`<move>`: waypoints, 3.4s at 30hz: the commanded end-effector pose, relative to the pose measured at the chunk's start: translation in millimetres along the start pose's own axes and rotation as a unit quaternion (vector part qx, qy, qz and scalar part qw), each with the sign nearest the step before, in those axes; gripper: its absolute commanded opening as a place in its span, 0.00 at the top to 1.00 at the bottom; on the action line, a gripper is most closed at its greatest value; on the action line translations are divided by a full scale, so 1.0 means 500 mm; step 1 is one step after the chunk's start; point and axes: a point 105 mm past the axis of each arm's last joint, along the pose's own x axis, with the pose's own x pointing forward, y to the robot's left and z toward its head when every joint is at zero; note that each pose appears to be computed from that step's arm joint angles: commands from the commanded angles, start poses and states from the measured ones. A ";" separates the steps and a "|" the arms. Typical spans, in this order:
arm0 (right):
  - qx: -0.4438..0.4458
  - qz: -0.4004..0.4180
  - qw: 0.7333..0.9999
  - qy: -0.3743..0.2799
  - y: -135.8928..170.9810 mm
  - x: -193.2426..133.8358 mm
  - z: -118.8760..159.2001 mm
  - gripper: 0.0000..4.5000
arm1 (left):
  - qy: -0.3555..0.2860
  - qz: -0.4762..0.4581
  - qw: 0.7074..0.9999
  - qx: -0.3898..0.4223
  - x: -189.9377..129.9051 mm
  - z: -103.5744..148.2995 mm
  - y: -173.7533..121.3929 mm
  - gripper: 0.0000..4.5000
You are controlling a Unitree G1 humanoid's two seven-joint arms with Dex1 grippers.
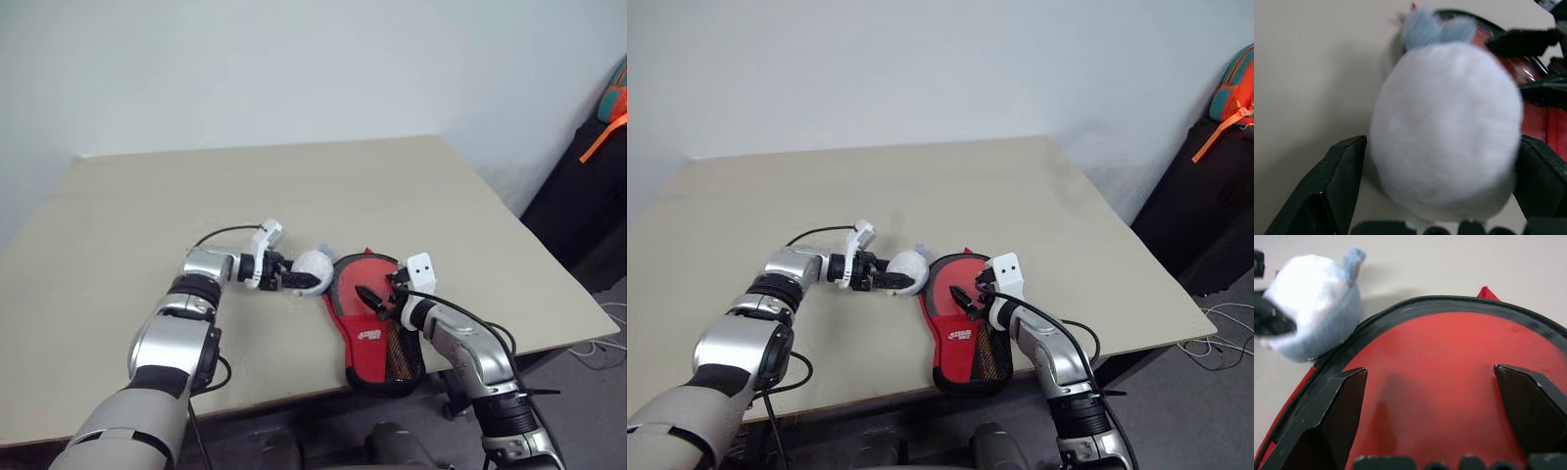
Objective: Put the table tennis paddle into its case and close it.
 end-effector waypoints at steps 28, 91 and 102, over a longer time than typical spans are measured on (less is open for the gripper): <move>0.034 -0.009 0.987 0.158 -0.007 -0.019 -0.171 0.00 | -0.058 -0.030 0.997 0.028 0.024 0.095 -0.035 0.93; 0.080 -0.102 0.986 0.101 -0.035 -0.108 -0.152 0.00 | -0.093 -0.198 0.958 0.186 0.297 0.150 -0.294 0.77; 0.081 -0.102 0.987 0.099 -0.028 -0.115 -0.149 0.00 | -0.111 -0.247 0.948 0.171 0.264 0.176 -0.305 0.21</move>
